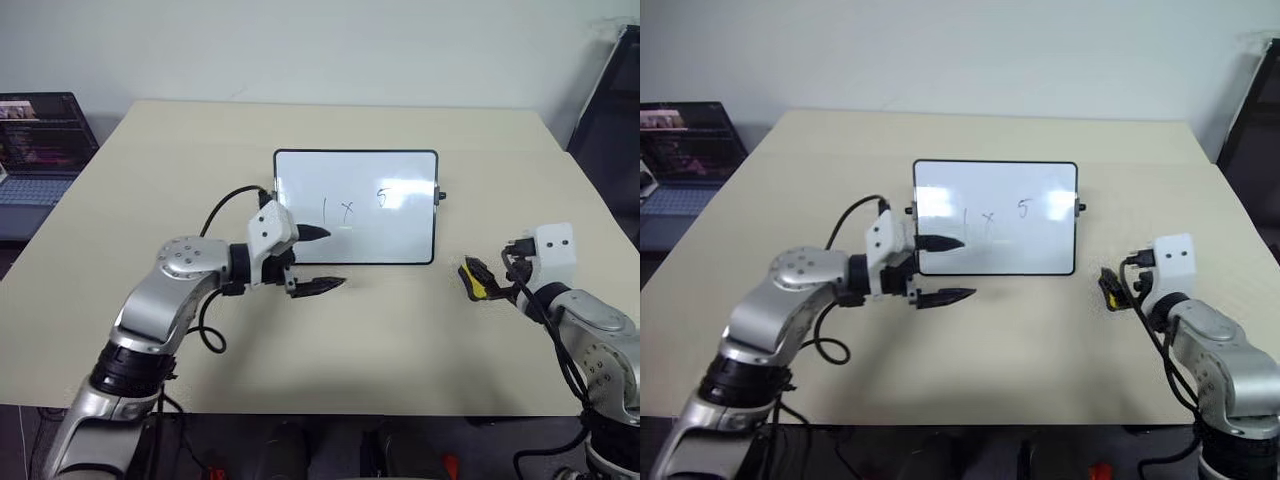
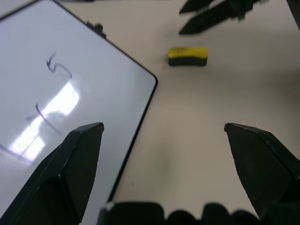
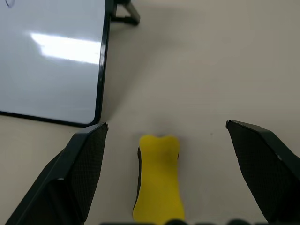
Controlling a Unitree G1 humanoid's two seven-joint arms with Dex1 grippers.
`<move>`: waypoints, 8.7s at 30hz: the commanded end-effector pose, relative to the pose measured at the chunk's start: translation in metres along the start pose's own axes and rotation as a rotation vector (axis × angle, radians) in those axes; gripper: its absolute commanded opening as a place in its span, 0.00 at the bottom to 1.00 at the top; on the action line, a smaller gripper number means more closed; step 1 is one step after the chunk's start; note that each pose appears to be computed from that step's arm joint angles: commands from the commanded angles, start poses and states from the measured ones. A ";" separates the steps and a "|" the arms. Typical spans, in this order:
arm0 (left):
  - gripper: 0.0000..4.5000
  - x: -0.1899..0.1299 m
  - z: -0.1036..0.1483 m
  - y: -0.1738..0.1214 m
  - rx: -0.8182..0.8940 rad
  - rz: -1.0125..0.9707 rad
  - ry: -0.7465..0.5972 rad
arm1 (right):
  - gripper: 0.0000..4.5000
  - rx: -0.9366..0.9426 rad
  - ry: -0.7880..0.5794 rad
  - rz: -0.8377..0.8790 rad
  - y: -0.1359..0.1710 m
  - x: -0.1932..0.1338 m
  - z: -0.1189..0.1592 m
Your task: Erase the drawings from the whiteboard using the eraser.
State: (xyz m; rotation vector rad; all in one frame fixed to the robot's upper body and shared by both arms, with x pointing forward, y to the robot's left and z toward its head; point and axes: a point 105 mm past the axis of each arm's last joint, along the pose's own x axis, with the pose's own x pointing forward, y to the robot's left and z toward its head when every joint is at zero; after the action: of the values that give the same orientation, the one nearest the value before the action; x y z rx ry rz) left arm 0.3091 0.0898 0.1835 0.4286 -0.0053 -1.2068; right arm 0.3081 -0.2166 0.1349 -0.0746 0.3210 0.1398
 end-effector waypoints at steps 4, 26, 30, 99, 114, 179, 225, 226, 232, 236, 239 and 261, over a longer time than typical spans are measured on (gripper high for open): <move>1.00 0.008 0.004 -0.010 0.066 -0.027 0.011 | 0.99 0.007 -0.009 -0.042 -0.002 0.013 -0.001; 1.00 0.016 0.014 -0.019 0.082 -0.049 -0.013 | 0.79 0.055 0.008 -0.021 -0.001 0.027 -0.016; 1.00 0.016 0.011 -0.020 0.082 -0.050 -0.007 | 0.48 0.062 0.034 -0.013 0.001 0.028 -0.024; 1.00 0.005 0.008 0.036 -0.076 0.349 0.022 | 0.22 -0.560 -0.396 0.253 0.118 0.115 0.062; 1.00 -0.002 -0.011 0.025 -0.117 0.350 0.051 | 0.22 -0.551 -0.309 0.324 0.122 0.120 0.064; 1.00 -0.064 -0.038 0.040 -0.340 0.732 -0.014 | 0.22 -0.392 -0.467 0.616 0.134 0.011 0.060; 1.00 -0.045 -0.046 0.029 -0.298 0.657 0.017 | 0.22 -1.003 -0.515 0.363 0.154 0.117 0.109; 1.00 -0.045 -0.047 0.028 -0.299 0.656 0.017 | 0.22 -1.000 -0.505 0.364 0.154 0.118 0.108; 1.00 -0.048 -0.050 0.027 -0.301 0.657 0.019 | 0.22 -1.037 -0.377 0.489 0.154 0.118 0.080; 1.00 -0.048 -0.052 0.027 -0.300 0.656 0.020 | 0.22 -1.118 -0.303 0.630 0.161 0.108 0.054; 1.00 -0.046 -0.052 0.027 -0.300 0.653 0.018 | 0.22 -1.142 -0.315 0.625 0.163 0.106 0.055; 1.00 -0.041 -0.049 0.024 -0.304 0.638 0.012 | 0.22 -1.171 -0.304 0.631 0.166 0.104 0.054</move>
State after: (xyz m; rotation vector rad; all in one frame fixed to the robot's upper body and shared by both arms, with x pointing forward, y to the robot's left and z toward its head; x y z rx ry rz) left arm 0.3292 0.1568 0.1423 0.1285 0.1025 -0.5388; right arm 0.3934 -0.0295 0.1391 -1.0939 -0.0938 0.9802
